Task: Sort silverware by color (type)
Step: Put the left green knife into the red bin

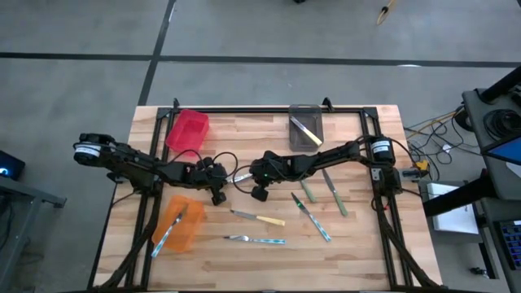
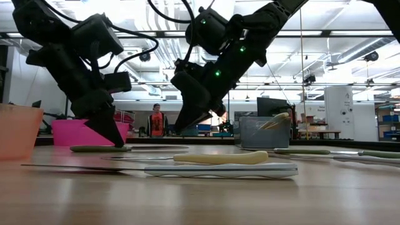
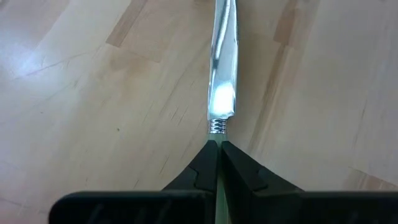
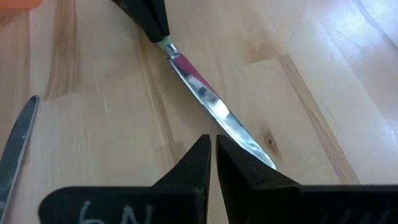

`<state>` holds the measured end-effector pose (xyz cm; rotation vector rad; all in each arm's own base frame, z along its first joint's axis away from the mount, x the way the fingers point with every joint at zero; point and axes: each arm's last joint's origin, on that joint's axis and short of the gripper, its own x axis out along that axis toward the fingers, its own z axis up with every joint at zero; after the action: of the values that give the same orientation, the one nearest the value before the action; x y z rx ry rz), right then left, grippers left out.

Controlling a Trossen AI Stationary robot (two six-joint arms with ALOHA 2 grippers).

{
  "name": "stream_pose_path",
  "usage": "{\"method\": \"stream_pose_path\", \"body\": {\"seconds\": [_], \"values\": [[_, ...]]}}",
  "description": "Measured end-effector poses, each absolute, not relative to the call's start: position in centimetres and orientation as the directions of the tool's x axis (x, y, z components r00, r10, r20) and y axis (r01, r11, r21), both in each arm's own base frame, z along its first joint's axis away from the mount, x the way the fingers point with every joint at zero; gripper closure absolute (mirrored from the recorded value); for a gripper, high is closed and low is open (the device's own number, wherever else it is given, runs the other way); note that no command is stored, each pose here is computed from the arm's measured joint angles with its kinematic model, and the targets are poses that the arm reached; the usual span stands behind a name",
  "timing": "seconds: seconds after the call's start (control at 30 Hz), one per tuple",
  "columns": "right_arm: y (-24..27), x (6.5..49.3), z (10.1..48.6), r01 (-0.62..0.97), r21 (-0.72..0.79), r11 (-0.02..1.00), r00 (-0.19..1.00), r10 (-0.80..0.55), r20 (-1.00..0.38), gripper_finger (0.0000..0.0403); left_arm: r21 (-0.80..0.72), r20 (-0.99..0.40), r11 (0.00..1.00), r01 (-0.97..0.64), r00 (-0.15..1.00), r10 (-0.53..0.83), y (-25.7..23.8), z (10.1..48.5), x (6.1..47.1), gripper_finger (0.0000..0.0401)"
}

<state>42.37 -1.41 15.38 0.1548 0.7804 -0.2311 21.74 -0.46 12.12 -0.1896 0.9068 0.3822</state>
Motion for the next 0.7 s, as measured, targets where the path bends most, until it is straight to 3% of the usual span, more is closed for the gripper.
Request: {"method": "stream_pose_path", "body": {"seconds": [0.33, 0.7], "values": [[-1.39, 42.37, 15.32, 0.262, 0.051, 0.964, 0.687, -0.149, -0.712, 0.0385, -0.006, -0.793, 0.914, -0.406, 0.558, 0.243, -0.46, 12.16, 21.80, 0.0398], [-1.39, 42.36, 15.29, 0.262, 0.051, 0.964, 0.686, -0.148, -0.712, 0.0385, -0.005, -0.795, 0.913, -0.409, 0.555, 0.244, -0.45, 12.13, 21.77, 0.0354]]}}
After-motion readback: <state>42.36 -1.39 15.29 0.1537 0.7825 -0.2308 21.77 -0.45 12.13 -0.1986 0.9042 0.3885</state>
